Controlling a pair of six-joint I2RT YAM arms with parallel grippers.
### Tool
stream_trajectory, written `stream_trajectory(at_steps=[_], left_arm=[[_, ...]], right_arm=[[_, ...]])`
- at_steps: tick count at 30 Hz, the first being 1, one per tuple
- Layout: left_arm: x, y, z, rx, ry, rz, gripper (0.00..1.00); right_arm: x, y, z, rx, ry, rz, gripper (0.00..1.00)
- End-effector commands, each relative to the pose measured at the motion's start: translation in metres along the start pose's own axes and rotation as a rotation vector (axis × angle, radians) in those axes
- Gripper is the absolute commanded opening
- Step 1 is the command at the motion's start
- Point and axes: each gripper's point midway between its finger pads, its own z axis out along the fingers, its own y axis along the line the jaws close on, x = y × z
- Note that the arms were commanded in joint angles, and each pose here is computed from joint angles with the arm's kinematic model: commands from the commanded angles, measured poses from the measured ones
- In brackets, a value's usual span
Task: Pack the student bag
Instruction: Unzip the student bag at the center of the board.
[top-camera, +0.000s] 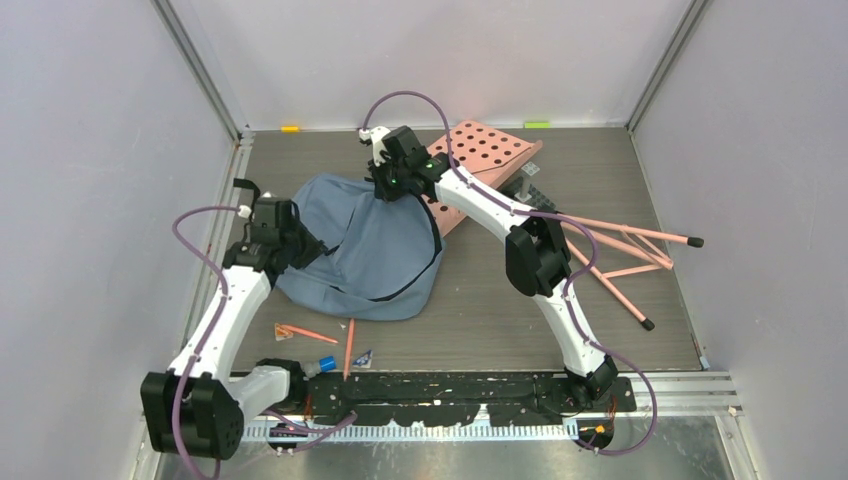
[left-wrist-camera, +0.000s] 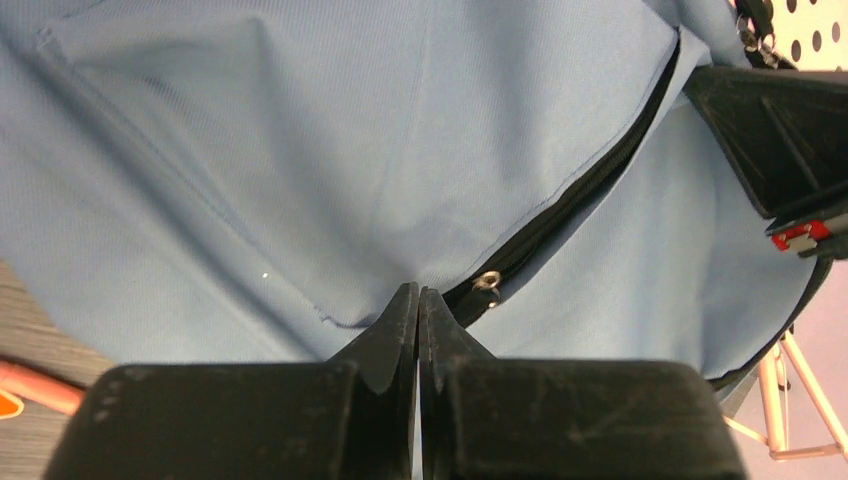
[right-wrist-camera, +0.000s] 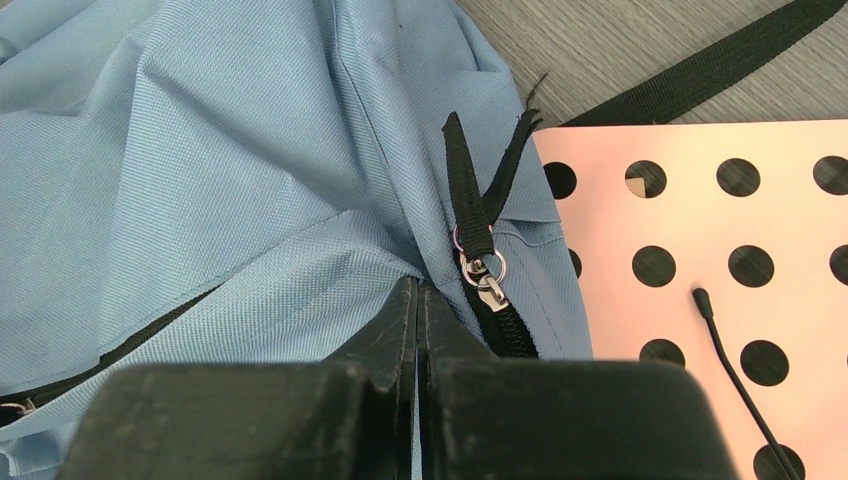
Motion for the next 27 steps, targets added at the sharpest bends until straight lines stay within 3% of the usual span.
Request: stream_trajectory(at_steps=[1,27], left_arm=[[0.014,0.017,-0.009,-0.012,0.005,-0.019,0.0],[0.055,0.096,-0.014,-0.209,0.028,0.053,0.0]], right_arm=[[-0.049,-0.01,-0.028,0.066,-0.147,-0.01,0.01],[-0.054,-0.028,-0.032,0.169,-0.169,-0.003,0.0]])
